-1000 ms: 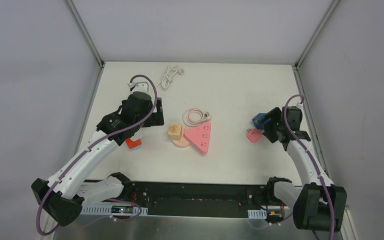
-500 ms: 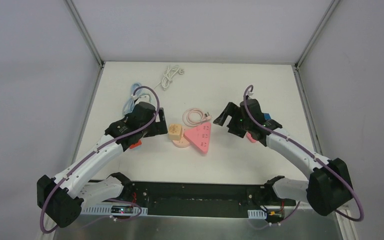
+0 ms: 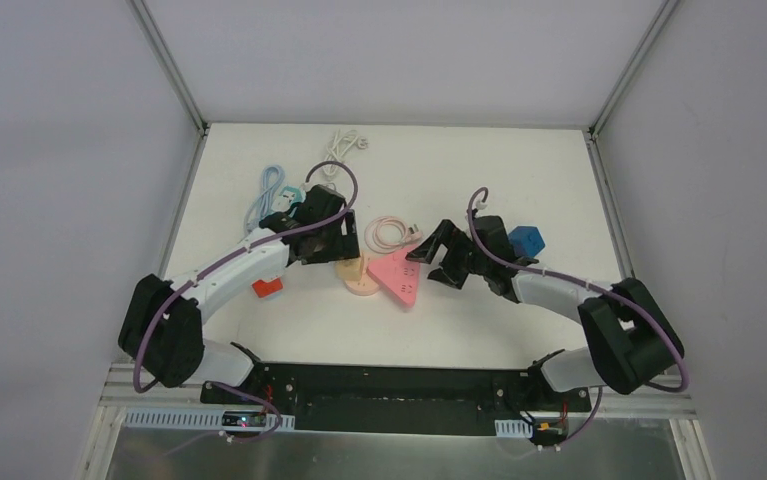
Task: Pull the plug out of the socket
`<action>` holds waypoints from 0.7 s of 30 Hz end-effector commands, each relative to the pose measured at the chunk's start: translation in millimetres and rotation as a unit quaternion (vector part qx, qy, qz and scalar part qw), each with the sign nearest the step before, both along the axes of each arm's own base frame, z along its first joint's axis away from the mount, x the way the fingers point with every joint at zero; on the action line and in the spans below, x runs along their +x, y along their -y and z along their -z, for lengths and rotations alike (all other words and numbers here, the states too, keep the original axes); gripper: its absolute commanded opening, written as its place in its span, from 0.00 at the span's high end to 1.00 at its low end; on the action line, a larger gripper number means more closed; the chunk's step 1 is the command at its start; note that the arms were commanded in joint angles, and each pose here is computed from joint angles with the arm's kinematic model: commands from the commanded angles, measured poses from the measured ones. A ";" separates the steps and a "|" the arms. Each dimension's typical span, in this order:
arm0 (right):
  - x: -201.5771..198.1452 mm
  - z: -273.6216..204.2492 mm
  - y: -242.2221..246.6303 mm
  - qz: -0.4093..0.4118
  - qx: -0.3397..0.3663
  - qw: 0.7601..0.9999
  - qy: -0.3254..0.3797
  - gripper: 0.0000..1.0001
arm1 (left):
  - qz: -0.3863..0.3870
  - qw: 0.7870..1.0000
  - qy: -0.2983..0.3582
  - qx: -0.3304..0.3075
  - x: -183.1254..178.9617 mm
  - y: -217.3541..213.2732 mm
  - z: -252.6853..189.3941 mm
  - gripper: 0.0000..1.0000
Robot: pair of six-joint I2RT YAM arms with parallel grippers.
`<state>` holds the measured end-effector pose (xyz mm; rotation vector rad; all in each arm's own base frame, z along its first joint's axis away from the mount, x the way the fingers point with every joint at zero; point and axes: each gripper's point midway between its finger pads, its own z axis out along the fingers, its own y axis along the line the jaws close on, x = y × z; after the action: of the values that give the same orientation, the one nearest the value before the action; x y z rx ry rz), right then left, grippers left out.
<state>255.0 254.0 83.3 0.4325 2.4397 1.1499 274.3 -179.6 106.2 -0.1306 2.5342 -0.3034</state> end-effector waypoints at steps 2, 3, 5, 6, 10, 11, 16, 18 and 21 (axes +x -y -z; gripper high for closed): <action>4.2 -6.6 -25.3 -0.031 0.073 0.997 0.002 0.08 | -0.006 0.999 -0.031 0.034 3.6 -6.3 6.3 0.29; 3.8 -4.0 -26.0 -0.032 0.077 0.997 0.001 0.09 | -0.003 0.999 -0.038 0.032 0.6 -5.4 10.4 0.33; 1.5 2.3 -28.2 -0.039 0.085 0.996 -0.005 0.13 | 0.002 0.998 -0.055 0.030 -7.6 -5.6 20.9 0.38; -0.1 4.6 -29.6 -0.043 0.090 0.995 -0.007 0.15 | 0.001 0.997 -0.064 0.034 -12.5 -8.3 26.9 0.42; -8.5 8.8 -33.8 -0.058 0.119 0.991 -0.012 0.25 | -0.004 0.993 -0.101 0.056 -35.8 -23.6 49.8 0.49; -9.9 7.7 -35.1 -0.062 0.128 0.990 -0.010 0.26 | -0.006 0.993 -0.106 0.059 -40.3 -26.6 53.2 0.49; -13.1 2.5 -40.8 -0.076 0.167 0.983 0.002 0.33 | -0.014 0.989 -0.132 0.059 -59.5 -34.2 67.5 0.52; -13.4 -0.6 -43.3 -0.078 0.184 0.980 0.004 0.39 | -0.015 0.988 -0.140 0.055 -65.1 -34.6 71.5 0.53; -12.3 -2.3 -44.4 -0.072 0.205 0.976 0.008 0.48 | -0.017 0.987 -0.150 0.056 -72.5 -37.7 77.5 0.54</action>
<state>238.2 288.7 57.1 0.4316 2.3968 1.5685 273.6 -182.4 91.6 -0.2156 2.5170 -0.3749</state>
